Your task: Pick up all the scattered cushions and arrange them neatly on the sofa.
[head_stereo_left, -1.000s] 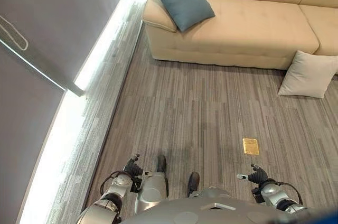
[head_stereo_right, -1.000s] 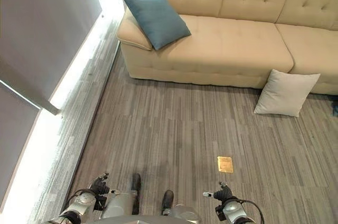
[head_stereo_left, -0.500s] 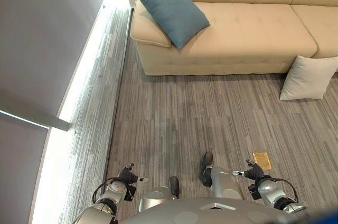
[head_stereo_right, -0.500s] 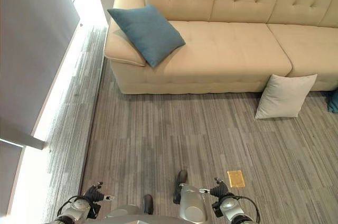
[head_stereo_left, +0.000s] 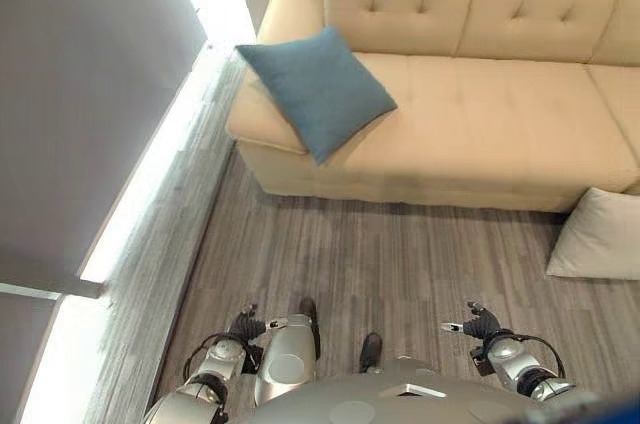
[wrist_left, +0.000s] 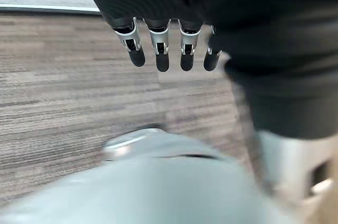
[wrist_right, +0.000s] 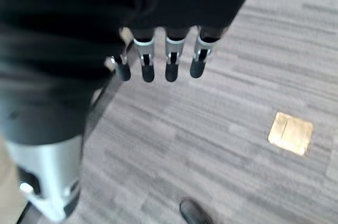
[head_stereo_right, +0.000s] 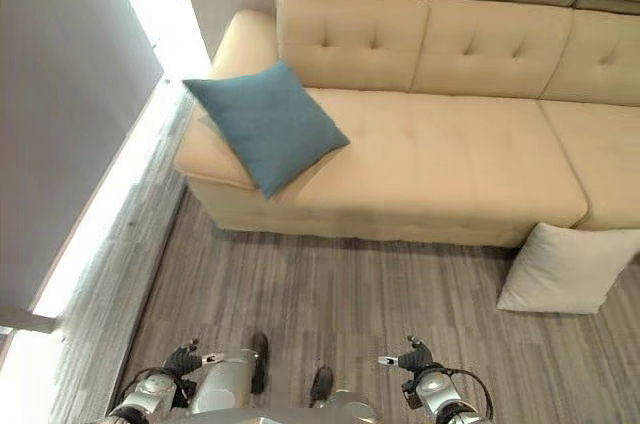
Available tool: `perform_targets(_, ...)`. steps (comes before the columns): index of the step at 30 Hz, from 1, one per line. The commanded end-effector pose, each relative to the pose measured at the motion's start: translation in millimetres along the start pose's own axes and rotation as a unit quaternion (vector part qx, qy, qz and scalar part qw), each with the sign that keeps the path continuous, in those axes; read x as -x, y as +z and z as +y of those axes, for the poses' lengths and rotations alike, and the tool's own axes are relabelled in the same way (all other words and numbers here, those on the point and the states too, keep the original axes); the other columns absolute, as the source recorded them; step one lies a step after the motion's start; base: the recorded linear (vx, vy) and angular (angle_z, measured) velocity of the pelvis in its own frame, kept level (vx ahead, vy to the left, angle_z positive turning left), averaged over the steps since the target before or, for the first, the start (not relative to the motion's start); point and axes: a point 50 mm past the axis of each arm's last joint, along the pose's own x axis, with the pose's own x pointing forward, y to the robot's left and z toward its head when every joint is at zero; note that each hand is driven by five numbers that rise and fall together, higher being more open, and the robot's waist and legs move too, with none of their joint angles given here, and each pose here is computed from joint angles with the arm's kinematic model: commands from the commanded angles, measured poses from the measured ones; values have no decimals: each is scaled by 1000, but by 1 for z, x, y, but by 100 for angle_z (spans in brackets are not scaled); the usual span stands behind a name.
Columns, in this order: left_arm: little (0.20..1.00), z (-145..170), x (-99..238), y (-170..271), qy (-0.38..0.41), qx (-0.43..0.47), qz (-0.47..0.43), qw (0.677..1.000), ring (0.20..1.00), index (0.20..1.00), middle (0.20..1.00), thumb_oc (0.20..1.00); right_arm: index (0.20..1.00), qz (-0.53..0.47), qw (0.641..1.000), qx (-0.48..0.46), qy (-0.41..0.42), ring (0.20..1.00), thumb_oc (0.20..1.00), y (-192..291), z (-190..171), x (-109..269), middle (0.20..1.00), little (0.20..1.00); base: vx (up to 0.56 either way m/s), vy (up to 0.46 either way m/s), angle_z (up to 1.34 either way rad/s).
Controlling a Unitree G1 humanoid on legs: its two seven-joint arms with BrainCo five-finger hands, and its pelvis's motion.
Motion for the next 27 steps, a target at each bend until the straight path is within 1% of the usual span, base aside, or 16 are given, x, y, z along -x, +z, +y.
perform_targets(1, 1000, -6, -1, 2, -10, -16, -1, 1000, 1000, 1000, 1000, 1000, 1000, 6, 1000, -7, -18, 1000, 1000, -11, -9, 2, 1000, 1000, 271, 103, -29)
perform_targets(4, 1000, -3, 2, -13, -4, -11, 24, 1000, 1000, 1000, 1000, 1000, 1000, 10, 1000, -7, -5, 1000, 1000, -14, -2, 3, 1000, 1000, 362, 200, -59)
perform_targets(10, 1000, 4, 0, -5, 3, -23, 9, 1000, 1000, 1000, 1000, 1000, 1000, -23, 1000, 7, -12, 1000, 1000, 6, -10, -1, 1000, 1000, 235, 128, 0)
perform_targets(15, 1000, 4, 0, -2, 5, -16, 3, 1000, 1000, 1000, 1000, 1000, 1000, -30, 999, 10, -20, 1000, 1000, 12, -17, -2, 1000, 1000, 234, -92, 21)
perform_targets(19, 1000, 2, 0, -4, 5, -8, 7, 1000, 1000, 1000, 1000, 1000, 1000, -18, 1000, 9, -16, 1000, 1000, 5, -15, -1, 1000, 1000, 338, -262, 41)
perform_targets(25, 1000, -3, -2, 6, 0, 7, -8, 1000, 1000, 1000, 1000, 1000, 1000, -12, 999, -22, -28, 1000, 1000, -2, -21, 0, 1000, 1000, 118, -193, 73)
perform_targets(27, 1000, 0, -2, 11, 10, 21, -16, 1000, 1000, 1000, 1000, 1000, 1000, -13, 998, -36, -40, 1000, 1000, -2, -26, 0, 1000, 1000, 55, -39, 56)
